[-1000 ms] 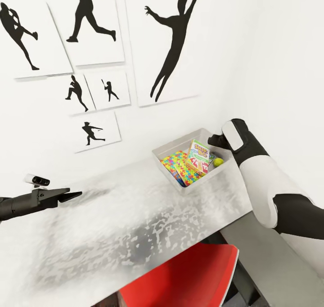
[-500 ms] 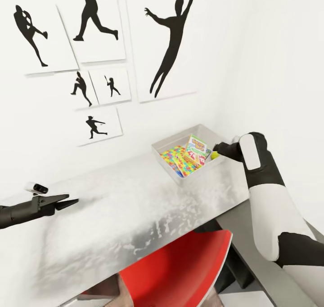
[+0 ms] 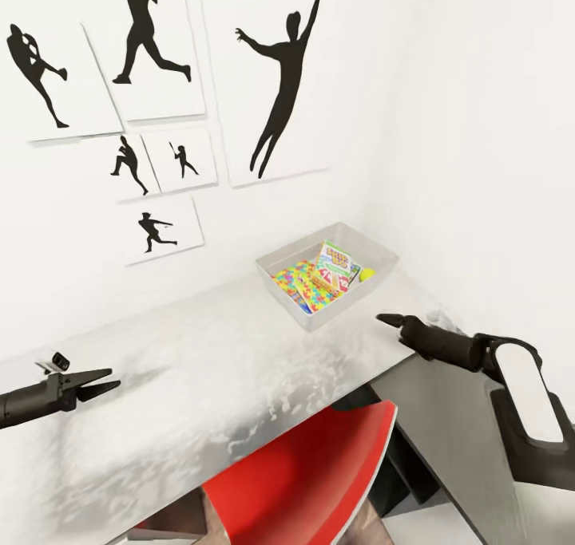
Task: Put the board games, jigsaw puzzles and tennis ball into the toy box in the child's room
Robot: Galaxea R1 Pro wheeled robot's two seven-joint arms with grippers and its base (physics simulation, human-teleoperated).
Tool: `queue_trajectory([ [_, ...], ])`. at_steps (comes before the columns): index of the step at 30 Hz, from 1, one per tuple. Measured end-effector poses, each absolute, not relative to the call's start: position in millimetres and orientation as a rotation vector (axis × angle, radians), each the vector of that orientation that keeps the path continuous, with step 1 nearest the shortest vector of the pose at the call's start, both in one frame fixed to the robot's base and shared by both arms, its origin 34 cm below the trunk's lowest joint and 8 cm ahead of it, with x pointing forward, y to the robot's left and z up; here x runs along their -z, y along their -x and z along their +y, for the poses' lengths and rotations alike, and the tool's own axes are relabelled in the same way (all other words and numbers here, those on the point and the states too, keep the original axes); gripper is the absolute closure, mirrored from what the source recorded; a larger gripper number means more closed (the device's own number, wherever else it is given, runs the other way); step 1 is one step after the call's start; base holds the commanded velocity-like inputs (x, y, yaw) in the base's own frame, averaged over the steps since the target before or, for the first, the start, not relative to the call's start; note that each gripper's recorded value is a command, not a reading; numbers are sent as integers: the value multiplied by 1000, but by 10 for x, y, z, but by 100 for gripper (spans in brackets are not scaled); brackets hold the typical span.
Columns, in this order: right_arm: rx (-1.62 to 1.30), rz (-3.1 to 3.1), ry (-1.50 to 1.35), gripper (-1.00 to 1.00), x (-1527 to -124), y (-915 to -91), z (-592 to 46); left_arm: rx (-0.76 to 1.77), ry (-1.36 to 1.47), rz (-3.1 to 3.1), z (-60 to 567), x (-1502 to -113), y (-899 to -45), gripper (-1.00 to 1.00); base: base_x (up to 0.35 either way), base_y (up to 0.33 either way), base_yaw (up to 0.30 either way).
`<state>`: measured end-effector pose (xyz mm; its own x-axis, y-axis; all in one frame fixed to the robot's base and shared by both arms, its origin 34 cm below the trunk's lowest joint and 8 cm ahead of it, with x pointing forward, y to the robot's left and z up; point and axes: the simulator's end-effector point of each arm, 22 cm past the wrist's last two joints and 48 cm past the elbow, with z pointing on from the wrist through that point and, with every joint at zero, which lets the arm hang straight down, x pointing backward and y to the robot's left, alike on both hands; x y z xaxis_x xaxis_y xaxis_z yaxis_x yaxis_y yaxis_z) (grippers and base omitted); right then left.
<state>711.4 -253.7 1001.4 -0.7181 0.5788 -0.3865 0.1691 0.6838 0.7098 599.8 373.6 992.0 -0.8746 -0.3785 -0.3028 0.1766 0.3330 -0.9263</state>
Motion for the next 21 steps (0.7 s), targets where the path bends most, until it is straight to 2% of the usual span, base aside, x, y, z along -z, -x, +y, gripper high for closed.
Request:
queue_trajectory([
  [4,-1030,2224,-623,-100,-9971,-6821,-2584,1566,177,2131,3746,-9941,-5995,-100,-27,0,-105],
  [9,-1240,2109,-654,-100,-10006,-6459,-2546,1540,169,2138,3846,-10008,-5993,-100,-211,0,-101],
  [21,-1337,2093,-683,-100,-9908,-6140,-2436,1508,163,2145,3972,-10092,-5983,-100,-33,0,-36],
])
